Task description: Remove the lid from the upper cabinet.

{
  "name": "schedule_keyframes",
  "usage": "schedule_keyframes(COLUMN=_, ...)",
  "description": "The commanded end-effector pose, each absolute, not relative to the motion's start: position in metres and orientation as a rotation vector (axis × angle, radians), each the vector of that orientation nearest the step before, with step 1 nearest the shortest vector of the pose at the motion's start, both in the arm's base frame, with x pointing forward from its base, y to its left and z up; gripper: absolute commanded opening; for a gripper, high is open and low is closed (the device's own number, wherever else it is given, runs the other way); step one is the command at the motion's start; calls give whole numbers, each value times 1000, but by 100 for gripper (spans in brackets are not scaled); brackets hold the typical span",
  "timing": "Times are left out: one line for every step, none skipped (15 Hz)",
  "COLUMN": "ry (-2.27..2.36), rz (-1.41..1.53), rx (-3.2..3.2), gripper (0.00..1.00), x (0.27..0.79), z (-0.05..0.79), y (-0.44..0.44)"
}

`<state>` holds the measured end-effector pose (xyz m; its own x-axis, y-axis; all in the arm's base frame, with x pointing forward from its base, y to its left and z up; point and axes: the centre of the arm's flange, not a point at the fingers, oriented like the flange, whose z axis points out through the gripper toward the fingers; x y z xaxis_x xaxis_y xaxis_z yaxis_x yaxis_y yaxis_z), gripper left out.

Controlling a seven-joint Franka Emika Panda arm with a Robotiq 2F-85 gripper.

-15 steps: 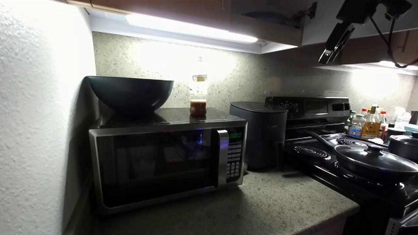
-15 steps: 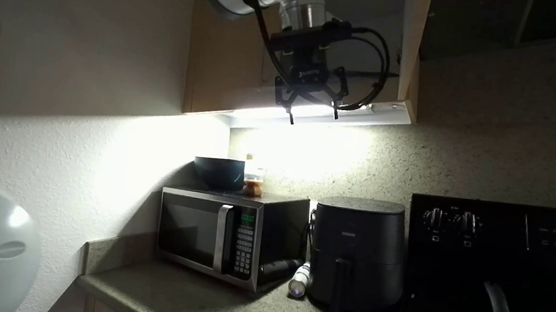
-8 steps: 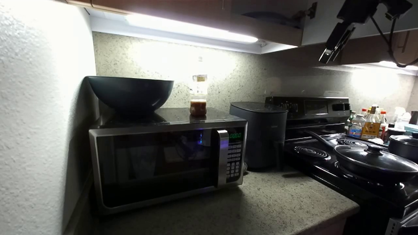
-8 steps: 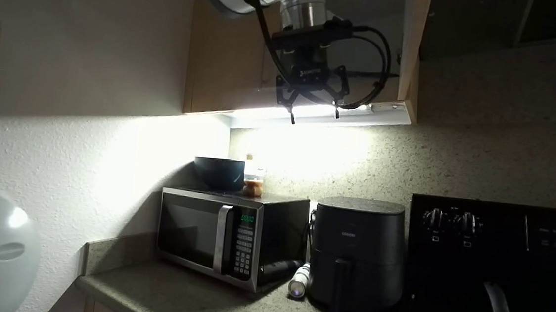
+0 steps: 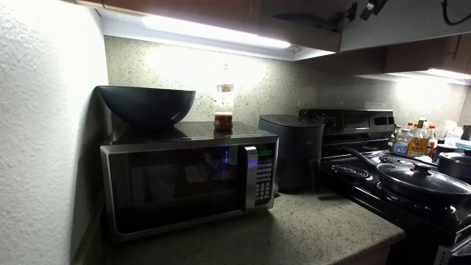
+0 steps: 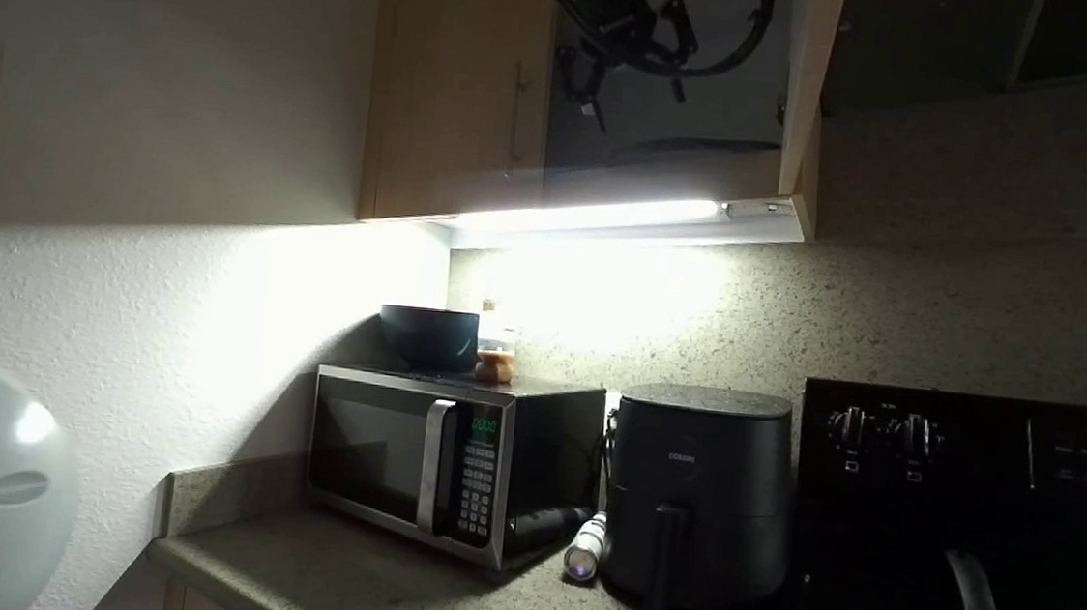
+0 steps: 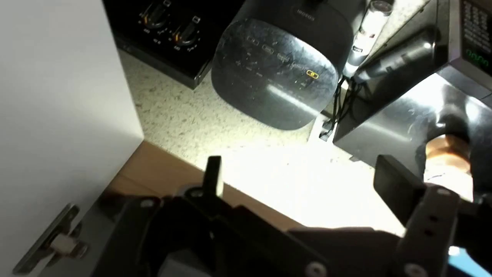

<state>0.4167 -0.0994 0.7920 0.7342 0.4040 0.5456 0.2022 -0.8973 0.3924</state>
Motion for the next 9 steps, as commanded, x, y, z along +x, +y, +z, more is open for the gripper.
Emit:
schedule_keyframes(ry=509, rz=997, rx=2522, gripper=100, x=435, z=836, y=-96)
schedule_keyframes(ry=513, rz=1011, rx=2507, gripper=100, x=434, z=842, y=-93)
schedule_keyframes(ry=471, rz=1004, rx=2572, gripper=100, x=420, z=827, y=-94)
schedule_keyframes(ry=473, rz=1015, rx=2560, gripper=100, x=423, z=833, y=-92)
schedule_keyframes(ry=475, rz=1019, rx=2555, gripper=100, x=425, z=836, y=-91)
schedule_keyframes(ry=475, rz=1018, rx=2554, gripper=100, x=427, z=836, y=-90)
schedule_keyframes(ry=476, rz=1016, rx=2555, gripper=100, x=429, z=836, y=-90)
schedule_keyframes(ry=477, rz=1056, rx=2559, gripper=100, x=433, z=834, y=-90)
schedule_keyframes(ry=445, rz=1086, rx=2541, gripper=100, x=440, z=835, y=-91)
